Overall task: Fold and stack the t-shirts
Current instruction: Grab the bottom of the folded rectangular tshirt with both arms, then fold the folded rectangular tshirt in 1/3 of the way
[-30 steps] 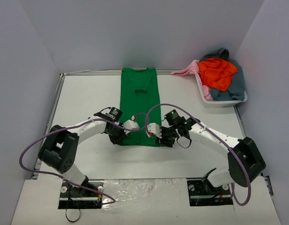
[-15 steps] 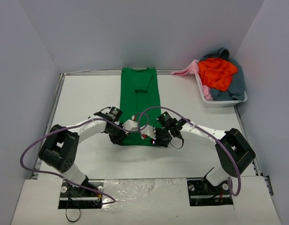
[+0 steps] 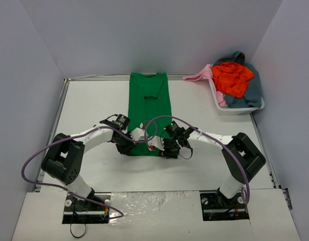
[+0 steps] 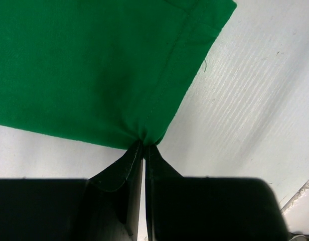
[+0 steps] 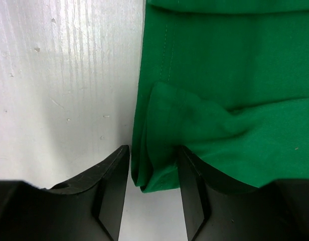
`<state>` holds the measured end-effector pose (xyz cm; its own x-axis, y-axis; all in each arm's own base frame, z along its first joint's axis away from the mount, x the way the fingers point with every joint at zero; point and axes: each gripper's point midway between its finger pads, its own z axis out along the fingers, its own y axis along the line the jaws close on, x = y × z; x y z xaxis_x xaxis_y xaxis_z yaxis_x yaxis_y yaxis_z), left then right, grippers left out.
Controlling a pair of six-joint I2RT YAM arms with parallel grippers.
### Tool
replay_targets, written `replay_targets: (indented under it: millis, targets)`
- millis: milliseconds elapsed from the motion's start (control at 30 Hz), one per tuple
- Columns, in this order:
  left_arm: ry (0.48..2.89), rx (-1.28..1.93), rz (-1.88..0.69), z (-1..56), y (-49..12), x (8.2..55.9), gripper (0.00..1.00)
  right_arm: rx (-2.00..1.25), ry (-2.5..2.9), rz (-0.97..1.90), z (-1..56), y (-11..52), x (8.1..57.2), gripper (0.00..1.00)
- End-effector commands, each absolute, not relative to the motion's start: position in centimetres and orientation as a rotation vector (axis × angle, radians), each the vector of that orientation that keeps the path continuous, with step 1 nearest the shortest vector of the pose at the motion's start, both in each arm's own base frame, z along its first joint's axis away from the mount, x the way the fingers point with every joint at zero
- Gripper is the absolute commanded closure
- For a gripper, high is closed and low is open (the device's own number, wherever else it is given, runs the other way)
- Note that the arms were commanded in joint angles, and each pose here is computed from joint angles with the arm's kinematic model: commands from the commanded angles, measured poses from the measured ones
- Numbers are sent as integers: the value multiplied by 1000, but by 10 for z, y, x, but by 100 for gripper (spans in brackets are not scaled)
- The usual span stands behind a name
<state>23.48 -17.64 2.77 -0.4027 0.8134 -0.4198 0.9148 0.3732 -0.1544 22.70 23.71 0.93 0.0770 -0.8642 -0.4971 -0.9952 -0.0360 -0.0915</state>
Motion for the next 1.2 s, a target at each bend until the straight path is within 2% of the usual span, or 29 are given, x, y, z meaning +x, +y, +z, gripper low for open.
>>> replay_targets:
  millis: [0,133,267,333,733,933,1167]
  targets:
    - [2340,1543,-574,38,-180,235,98,-1981,1895,358,0,227,231,61]
    - [2340,1544,-575,40,-179,234,98,-1985,1928,357,-9,224,229,65]
    - [2333,1540,-566,43,-177,234,98,-1963,1953,356,-6,223,229,84]
    - [2326,1533,-554,46,-177,236,98,-1959,1953,361,-1,223,227,88]
    - [2284,1540,-544,67,-176,233,98,-1972,1968,462,28,217,207,94]
    - [2251,1588,-581,79,-174,221,98,-1968,1990,531,45,217,195,100]
    - [2251,1676,-662,88,-171,198,98,-1957,1982,646,67,223,183,100]
